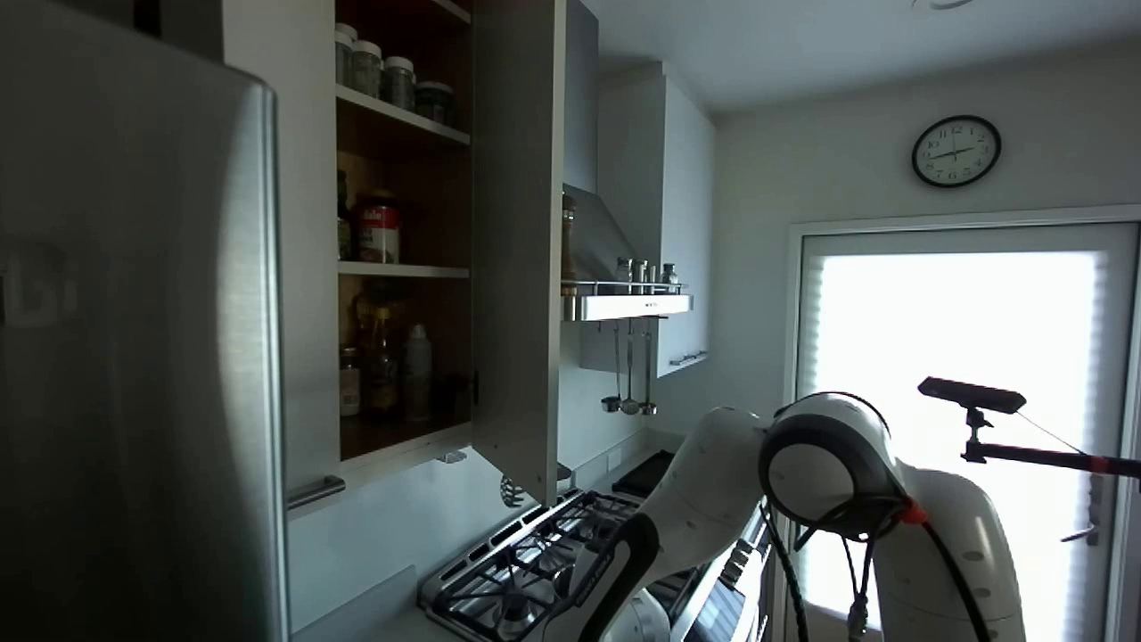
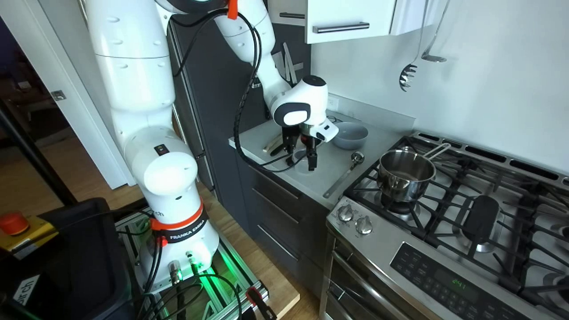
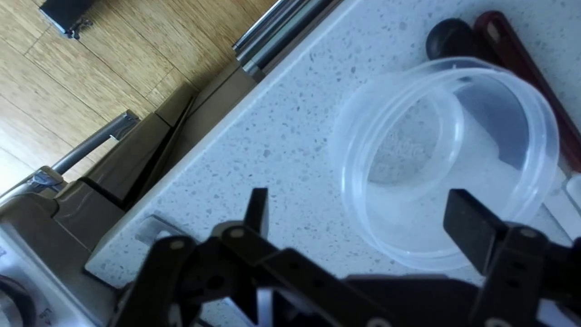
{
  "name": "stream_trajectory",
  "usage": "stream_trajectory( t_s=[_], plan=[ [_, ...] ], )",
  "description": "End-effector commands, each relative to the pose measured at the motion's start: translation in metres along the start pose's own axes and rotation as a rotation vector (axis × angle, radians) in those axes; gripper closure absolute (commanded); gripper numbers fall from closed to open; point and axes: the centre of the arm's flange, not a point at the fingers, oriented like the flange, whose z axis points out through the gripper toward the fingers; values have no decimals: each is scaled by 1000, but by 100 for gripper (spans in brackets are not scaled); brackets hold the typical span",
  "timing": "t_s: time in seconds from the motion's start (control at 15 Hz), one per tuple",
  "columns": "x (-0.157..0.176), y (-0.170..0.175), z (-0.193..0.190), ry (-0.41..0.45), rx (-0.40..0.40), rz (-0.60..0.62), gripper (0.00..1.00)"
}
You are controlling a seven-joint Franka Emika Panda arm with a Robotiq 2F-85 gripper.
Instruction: Open the right door of the upper cabinet then put the clear container in the cabinet and close the cabinet door.
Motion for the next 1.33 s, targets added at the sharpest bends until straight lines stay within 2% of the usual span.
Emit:
stream_trajectory(
  t_s=[0.0,0.07,0.2,0.73,0.93,1.2,1.27],
  plan=[
    [-7,-3,15,23,-11,42,9],
    [-8,-4,17,27,-9,52,30],
    [-9,-4,21,34,-10,66,36],
    [-11,0,19,40,-18,104,98],
    [-12,1,12,29,-3,70,99],
    [-16,3,-10,30,-22,-54,98],
    [-18,3,-17,27,6,-104,98]
  ],
)
